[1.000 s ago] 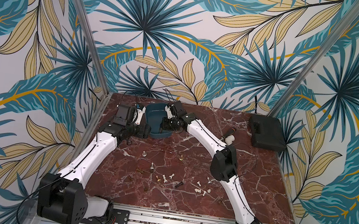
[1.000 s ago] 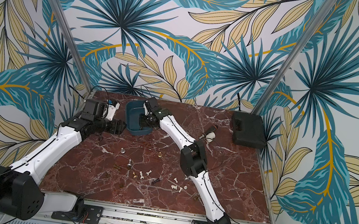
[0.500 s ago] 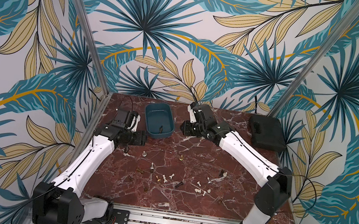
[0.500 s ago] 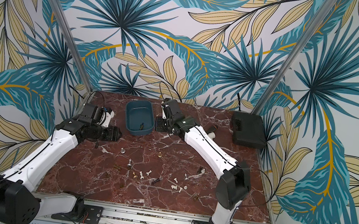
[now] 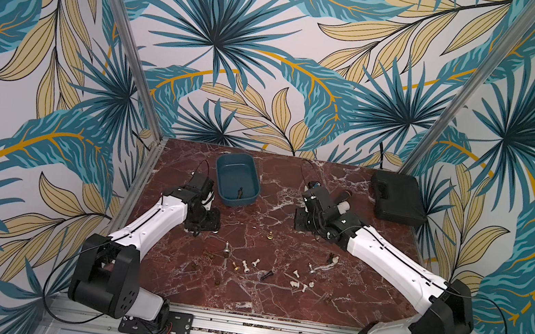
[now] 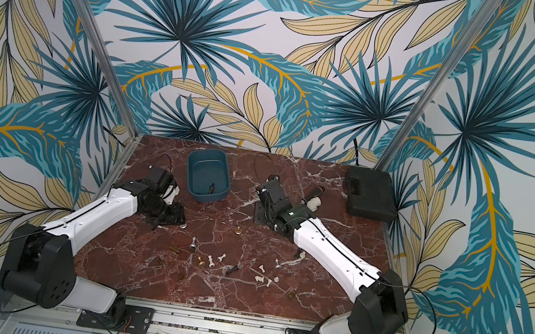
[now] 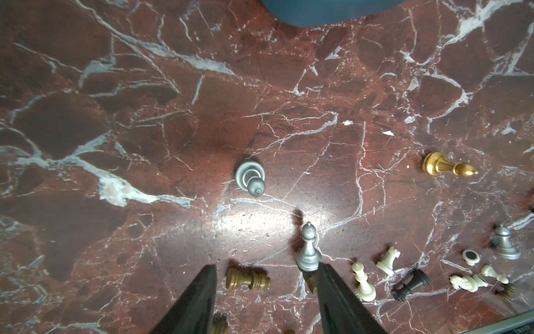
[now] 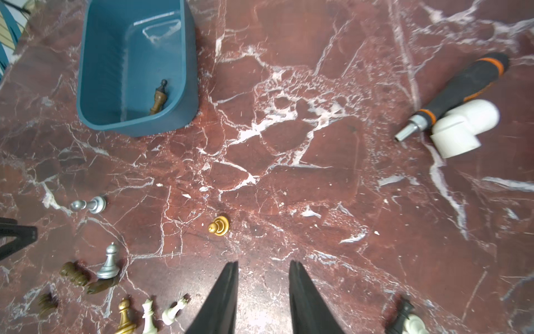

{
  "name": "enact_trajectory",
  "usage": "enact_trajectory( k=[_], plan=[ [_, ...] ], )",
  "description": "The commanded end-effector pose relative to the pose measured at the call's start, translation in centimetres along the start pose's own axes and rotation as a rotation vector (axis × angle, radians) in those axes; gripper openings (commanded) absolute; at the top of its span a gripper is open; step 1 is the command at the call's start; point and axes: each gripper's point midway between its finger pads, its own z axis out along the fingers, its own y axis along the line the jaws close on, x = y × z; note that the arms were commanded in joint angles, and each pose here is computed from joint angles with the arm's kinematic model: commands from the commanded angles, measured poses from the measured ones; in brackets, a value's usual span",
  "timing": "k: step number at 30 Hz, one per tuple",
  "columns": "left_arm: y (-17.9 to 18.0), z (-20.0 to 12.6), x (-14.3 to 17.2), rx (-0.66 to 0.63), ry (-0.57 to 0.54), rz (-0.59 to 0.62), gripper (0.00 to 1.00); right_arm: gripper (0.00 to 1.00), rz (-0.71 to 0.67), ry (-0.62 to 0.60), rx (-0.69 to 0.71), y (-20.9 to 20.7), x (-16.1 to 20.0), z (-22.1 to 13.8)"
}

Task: Put the chess pieces into the storage box
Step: Pick up the chess piece at the center of the board.

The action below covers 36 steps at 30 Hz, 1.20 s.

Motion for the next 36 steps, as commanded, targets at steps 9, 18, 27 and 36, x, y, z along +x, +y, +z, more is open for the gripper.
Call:
enact_trajectory(
  k=[9,18,27,36],
  plan=[
    [0.7,2.4,-0.6,-0.038,0.010,-0.002,0.57,0.35,0.016,-0.112,0.046,-1.4,-1.7,-1.3],
    [0.8,3.3,-0.3,-0.044,0.034,0.004,0.52,0.36,0.041,-0.106,0.012,-0.9,-1.2,-0.8],
    [1.3,4.3,-1.0,-0.078,0.048,0.014,0.46,0.36,0.036,-0.101,0.006,-0.7,-1.2,-0.6],
    [0.8,5.2,-2.2,-0.084,0.052,0.034,0.39,0.36,0.027,-0.086,0.007,-0.6,-0.9,-0.1]
  ],
)
